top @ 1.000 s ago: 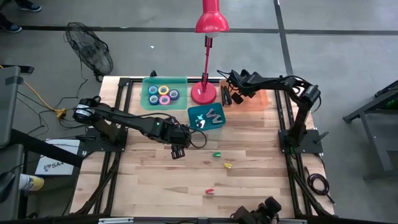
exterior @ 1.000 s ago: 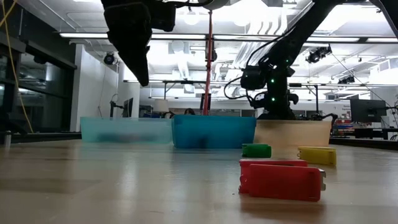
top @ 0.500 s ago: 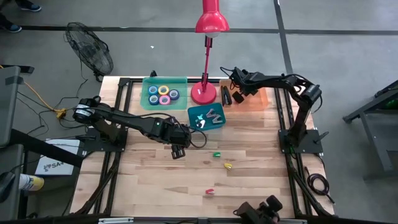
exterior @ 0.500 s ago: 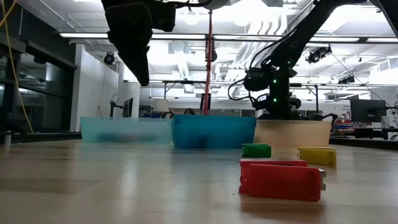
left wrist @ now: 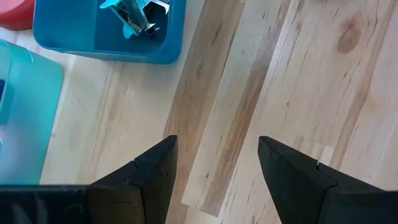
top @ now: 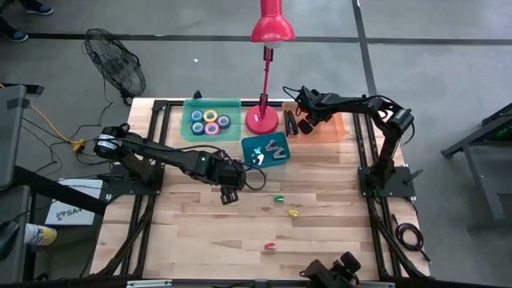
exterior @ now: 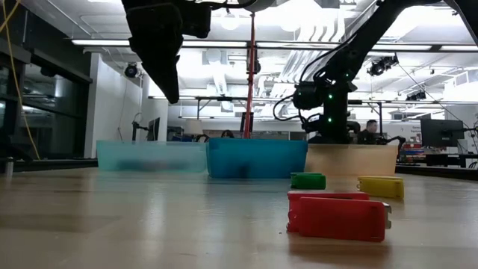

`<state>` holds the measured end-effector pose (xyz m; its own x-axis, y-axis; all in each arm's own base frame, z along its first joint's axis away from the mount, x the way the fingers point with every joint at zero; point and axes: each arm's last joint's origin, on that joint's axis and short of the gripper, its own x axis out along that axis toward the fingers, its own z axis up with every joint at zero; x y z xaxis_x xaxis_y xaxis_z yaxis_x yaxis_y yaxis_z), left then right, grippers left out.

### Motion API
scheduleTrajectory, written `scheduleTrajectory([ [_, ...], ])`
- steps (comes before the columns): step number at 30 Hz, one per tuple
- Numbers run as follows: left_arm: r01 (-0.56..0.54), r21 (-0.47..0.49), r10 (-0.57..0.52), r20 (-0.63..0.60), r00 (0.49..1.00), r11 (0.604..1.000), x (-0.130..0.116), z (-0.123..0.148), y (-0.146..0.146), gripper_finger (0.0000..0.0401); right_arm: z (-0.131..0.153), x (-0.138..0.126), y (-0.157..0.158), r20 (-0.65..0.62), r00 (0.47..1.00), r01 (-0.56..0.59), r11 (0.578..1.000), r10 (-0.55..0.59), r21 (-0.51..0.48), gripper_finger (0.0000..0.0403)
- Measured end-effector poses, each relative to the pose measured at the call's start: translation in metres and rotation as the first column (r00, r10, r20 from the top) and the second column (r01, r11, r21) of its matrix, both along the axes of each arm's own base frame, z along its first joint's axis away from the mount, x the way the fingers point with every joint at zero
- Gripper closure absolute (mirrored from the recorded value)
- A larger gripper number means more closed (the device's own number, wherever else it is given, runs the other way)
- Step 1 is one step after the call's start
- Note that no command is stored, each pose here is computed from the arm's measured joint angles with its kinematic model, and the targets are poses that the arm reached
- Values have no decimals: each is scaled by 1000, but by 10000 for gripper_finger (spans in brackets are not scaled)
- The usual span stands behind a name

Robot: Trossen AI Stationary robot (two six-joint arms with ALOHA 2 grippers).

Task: Pick and place Stapler, Stapler remover, tape
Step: Put the top red stapler into the orange bin, then put the yellow stapler into the orange bin

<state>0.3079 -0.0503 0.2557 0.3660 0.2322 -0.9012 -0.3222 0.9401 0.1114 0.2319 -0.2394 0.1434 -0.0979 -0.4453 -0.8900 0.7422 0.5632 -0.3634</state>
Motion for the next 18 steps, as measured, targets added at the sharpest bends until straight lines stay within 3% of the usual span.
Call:
scheduleTrajectory([
  [8, 0, 0, 0, 0, 1000, 1000, 0, 0, 0, 184, 0, 1, 0, 21, 1000, 4, 1000, -4, 16, 268],
  [14, 0, 0, 0, 0, 1000, 1000, 0, 0, 0, 184, 2, -1, 0, 4, 999, 54, 998, -54, -32, 267],
  [18, 0, 0, 0, 0, 1000, 1000, 0, 0, 0, 184, 10, 0, 2, 40, 999, 17, 1000, -16, -19, 267],
])
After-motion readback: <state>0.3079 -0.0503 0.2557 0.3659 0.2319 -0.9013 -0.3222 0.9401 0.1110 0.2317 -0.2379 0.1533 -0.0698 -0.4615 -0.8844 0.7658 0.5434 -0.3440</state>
